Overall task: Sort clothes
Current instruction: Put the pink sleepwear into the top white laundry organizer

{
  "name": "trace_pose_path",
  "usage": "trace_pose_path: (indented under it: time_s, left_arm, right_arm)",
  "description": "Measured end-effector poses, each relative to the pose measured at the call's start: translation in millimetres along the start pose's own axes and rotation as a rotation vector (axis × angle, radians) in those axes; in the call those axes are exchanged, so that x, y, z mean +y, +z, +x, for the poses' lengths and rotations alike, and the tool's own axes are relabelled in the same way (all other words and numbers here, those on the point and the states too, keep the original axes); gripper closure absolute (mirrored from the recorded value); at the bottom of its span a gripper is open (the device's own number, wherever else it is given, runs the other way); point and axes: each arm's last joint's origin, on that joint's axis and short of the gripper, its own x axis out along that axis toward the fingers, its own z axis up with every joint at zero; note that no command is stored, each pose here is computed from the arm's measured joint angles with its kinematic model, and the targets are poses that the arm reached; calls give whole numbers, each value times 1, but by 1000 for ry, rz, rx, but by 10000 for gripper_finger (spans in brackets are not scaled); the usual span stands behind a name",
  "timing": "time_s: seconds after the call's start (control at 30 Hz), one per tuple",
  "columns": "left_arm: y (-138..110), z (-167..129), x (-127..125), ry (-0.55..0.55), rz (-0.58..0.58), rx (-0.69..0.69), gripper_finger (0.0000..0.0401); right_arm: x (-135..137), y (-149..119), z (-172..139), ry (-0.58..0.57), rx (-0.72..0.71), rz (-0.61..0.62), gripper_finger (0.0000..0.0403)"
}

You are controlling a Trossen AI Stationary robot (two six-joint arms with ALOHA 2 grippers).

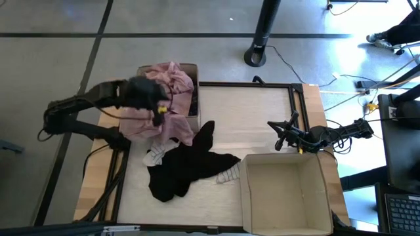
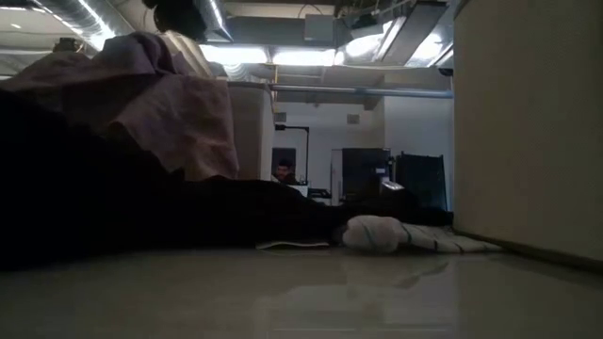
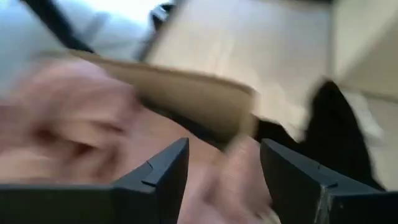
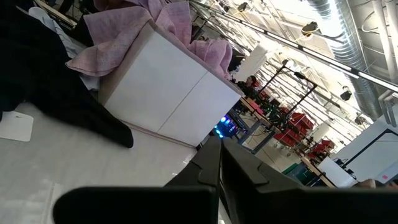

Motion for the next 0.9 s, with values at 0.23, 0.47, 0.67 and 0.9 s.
trace_pose_path:
  time_s: [0.23,0.47,0.67,0.9]
  left_arm:
    - [-19,27,-48,-109,138,144,219]
    - [-32,42,-84,-56,386,272,219]
    - [-54,54,-91,250,552,486,220]
    - [-57,71,-95,456,696,526,220]
  right_arm:
    - [0,0,0,-1,-1,1,386]
    - [0,0,0,-2,-2,7,386]
    - [0,0,0,-2,-2,7,386]
    - [0,0,0,-2,-3,7,386]
